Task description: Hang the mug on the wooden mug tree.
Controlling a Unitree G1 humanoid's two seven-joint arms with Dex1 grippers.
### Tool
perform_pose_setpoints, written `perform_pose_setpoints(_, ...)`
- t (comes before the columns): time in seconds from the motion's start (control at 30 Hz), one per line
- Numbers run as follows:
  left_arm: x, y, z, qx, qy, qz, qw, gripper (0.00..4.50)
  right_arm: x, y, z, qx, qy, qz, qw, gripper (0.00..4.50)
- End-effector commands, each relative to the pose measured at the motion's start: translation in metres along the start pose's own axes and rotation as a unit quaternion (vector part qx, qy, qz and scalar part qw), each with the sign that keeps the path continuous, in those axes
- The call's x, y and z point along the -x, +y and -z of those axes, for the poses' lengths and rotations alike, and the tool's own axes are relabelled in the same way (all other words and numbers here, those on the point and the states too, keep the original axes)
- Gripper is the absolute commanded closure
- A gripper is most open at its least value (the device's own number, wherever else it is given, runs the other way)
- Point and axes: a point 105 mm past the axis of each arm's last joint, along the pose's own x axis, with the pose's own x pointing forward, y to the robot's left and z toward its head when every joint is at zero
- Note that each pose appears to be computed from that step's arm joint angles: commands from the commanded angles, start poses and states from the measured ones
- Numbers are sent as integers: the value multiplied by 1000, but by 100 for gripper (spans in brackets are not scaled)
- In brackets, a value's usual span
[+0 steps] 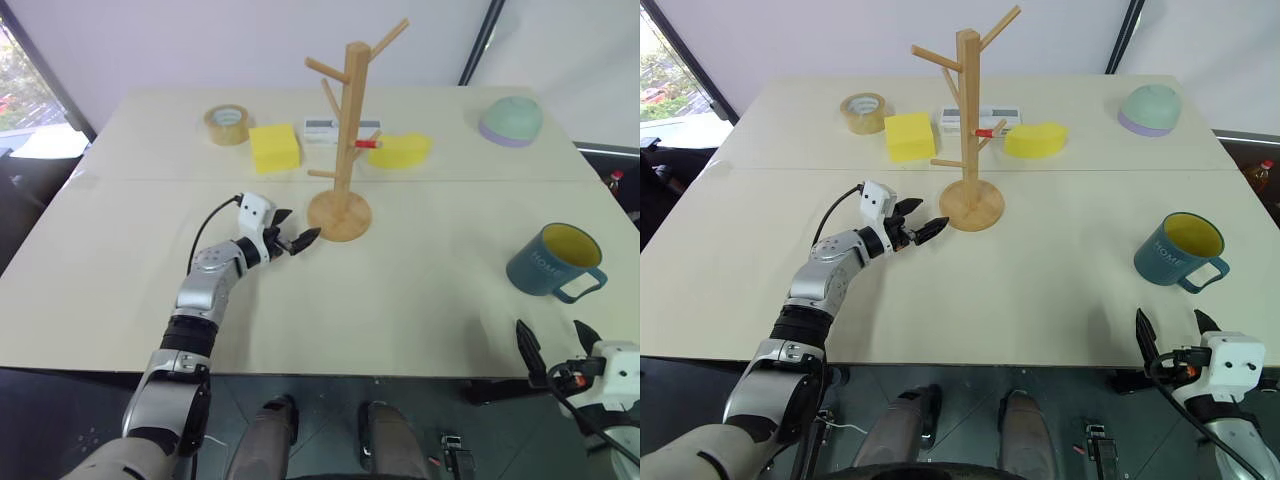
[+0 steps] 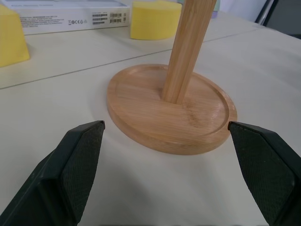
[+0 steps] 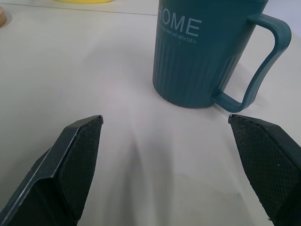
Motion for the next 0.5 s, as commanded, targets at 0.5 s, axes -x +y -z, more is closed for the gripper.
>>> perform_pose_setpoints(0.5,10,-74,-28,-26,-43,216,975,0,-5,-18,-13,-4,-34,55,998,5)
